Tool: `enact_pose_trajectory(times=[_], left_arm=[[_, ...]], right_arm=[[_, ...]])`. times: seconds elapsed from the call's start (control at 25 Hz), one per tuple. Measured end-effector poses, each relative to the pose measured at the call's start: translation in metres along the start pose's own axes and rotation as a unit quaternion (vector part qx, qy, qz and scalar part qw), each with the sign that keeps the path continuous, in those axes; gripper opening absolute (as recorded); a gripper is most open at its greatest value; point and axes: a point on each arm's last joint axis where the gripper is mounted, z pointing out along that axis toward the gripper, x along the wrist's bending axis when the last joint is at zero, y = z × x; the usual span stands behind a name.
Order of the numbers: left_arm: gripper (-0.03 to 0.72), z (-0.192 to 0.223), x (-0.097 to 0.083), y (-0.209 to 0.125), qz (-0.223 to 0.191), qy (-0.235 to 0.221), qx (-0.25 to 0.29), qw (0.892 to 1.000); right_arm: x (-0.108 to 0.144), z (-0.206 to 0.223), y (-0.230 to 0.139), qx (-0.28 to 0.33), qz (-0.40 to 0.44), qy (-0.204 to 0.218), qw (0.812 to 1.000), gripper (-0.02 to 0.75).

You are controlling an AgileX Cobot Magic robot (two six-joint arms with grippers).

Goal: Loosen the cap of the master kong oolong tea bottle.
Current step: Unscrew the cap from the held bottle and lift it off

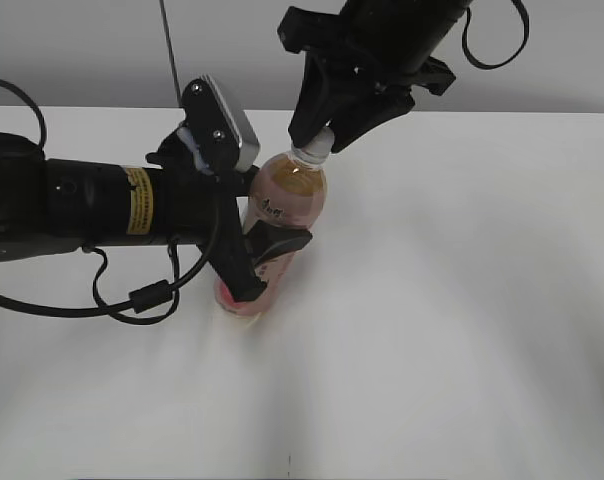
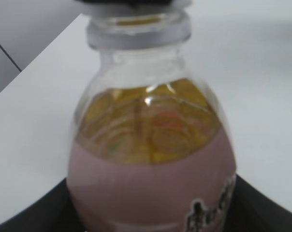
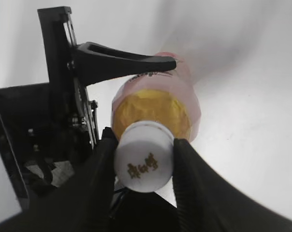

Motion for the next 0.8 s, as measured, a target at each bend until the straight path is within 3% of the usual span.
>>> enact_pose_trajectory(times=[0.36,0.6,0.8], left_arm=[[0.433,0.0000,0.0000,0.0000,0.000,0.000,0.000,1.000],[0.433,0.0000,-0.0001,-0.0006,0.003,0.000,0.003,1.000],[0.433,0.0000,-0.0002,-0.0008,0.005,-0.001,0.004,1.000]], right_arm=[[-0.0004,0.0000,0.0000,0.001,-0.157,-0.002,0.988,0.281],[-0.0012,0.0004,-0.0004,0.005,-0.314,-0.010,0.949,0.279],[-0.0015,0.0005,-0.0004,0.007,-0.432,-0.011,0.902,0.277]])
